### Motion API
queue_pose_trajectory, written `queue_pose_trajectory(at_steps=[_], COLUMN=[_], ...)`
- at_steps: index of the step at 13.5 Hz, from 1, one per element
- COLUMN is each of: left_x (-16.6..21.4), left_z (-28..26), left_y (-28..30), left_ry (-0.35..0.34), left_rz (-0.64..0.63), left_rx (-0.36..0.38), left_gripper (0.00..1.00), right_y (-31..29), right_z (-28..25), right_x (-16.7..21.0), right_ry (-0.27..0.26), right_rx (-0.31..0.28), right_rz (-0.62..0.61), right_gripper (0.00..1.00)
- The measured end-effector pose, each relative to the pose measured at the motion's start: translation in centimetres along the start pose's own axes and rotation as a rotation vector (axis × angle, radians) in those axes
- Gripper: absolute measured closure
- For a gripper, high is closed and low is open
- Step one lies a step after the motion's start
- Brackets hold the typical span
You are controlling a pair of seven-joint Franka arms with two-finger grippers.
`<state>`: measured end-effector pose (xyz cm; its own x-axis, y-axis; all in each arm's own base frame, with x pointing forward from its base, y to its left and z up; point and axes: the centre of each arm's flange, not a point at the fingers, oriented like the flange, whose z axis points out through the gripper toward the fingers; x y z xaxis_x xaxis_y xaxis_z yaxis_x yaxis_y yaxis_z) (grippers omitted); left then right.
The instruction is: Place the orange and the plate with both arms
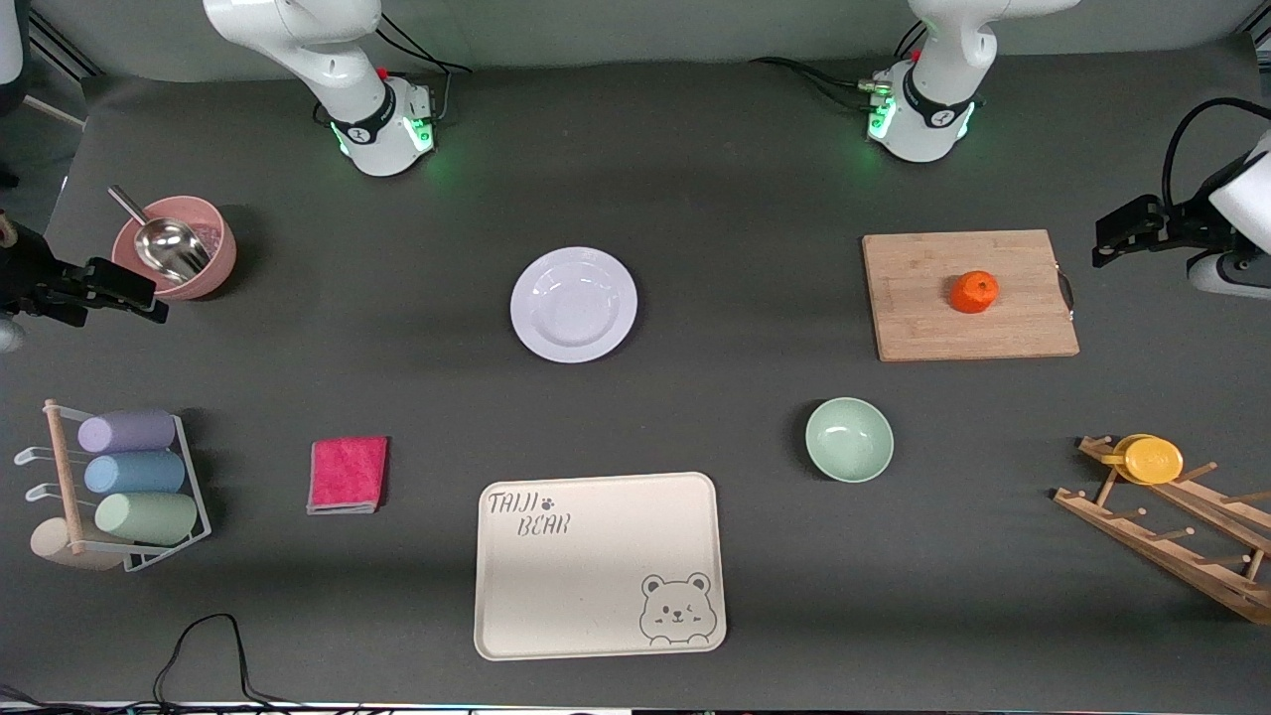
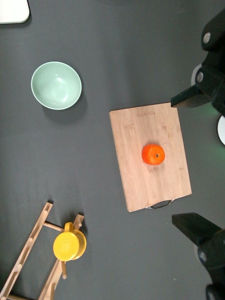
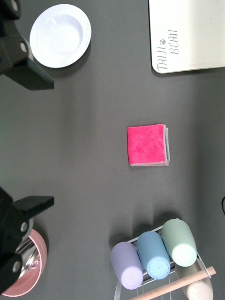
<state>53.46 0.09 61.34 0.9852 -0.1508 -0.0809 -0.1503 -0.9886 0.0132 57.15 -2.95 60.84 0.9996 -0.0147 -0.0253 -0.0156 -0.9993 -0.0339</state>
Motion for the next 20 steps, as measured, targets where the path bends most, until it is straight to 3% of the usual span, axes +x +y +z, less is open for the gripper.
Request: queue_pose_trajectory(at_steps=[5, 10, 13, 17, 18, 20], left_x=[-6.2, -15.1, -17.7, -16.8, -16.4, -15.6], left_z=[0.5, 4.6, 5.9, 8.6, 10.2, 13.9], left_y=[-2.4, -0.8, -0.2, -0.6, -0.8, -1.5], left_ry=[-0.013, -0.026, -0.010, 0.023, 0.029, 0.036], left_rz=[-0.071, -0.089, -0.092, -0.094, -0.097, -0.107], left_rx=[0.007, 0.013, 0.019, 0.026, 0.027, 0.026], left_gripper=[0.00, 0.00, 0.00, 0.00, 0.00, 0.00], right_y=[0.0, 0.0, -0.1, -0.4, -0.3, 0.8], right_z=[0.9, 1.4, 2.9, 6.7, 7.5, 8.7], right_x=[0.5, 0.8, 1.5, 3.3, 3.6, 4.4], right_ry=[-0.015, -0.022, -0.047, -0.104, -0.114, -0.122], right_rx=[-0.001, -0.001, 0.010, 0.111, 0.156, 0.305], right_rz=[0.000, 0.001, 0.003, 0.027, 0.042, 0.100], right_gripper=[0.00, 0.00, 0.00, 0.00, 0.00, 0.00])
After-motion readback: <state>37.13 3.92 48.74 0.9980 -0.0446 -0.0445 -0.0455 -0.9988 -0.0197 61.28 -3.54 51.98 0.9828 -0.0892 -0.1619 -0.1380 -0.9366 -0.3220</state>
